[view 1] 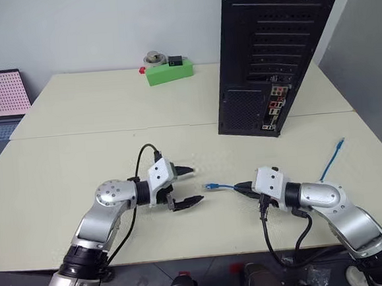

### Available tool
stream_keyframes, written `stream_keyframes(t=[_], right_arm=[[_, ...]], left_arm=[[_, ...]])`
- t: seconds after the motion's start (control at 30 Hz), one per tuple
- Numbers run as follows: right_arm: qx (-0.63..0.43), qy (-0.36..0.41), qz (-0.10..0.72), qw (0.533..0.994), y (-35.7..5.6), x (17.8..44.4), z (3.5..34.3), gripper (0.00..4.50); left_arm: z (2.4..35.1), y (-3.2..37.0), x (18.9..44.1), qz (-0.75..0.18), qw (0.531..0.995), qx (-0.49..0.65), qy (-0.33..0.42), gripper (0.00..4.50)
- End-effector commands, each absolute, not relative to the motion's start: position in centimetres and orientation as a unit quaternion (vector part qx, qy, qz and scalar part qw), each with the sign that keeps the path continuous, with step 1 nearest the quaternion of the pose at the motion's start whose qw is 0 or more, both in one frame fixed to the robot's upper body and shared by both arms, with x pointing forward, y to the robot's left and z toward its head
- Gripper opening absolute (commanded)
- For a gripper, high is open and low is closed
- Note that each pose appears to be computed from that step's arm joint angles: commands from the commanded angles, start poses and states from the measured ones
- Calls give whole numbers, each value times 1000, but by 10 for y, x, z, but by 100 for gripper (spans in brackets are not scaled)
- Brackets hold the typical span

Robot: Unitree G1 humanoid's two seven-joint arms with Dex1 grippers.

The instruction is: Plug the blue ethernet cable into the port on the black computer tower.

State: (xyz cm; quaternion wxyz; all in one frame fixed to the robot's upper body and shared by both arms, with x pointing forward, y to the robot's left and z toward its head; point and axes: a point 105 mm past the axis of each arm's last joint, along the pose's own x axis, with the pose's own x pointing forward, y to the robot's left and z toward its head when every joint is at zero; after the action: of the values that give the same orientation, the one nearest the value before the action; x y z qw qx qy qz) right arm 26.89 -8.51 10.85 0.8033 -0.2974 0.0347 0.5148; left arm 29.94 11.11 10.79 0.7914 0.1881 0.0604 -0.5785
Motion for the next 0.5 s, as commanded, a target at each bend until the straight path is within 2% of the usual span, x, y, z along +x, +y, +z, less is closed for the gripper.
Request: stream_keyframes(t=[0.03,0.13,0.37,0.4,0.5], right_arm=[[-324,-1,538,778,-77,261,123,2],[-330,-6,540,774,-76,261,126,2],[-337,-10,542,770,-76,262,133,2],[-338,-9,542,769,-76,262,133,0],[-339,-9,542,769,-77,262,135,0]], left_arm=[[116,103,299,-599,779,179,51,450],[114,101,295,-619,762,184,58,450],[112,100,295,-625,756,187,57,450],[113,99,296,-624,757,184,55,414],[114,98,298,-621,761,181,50,352]])
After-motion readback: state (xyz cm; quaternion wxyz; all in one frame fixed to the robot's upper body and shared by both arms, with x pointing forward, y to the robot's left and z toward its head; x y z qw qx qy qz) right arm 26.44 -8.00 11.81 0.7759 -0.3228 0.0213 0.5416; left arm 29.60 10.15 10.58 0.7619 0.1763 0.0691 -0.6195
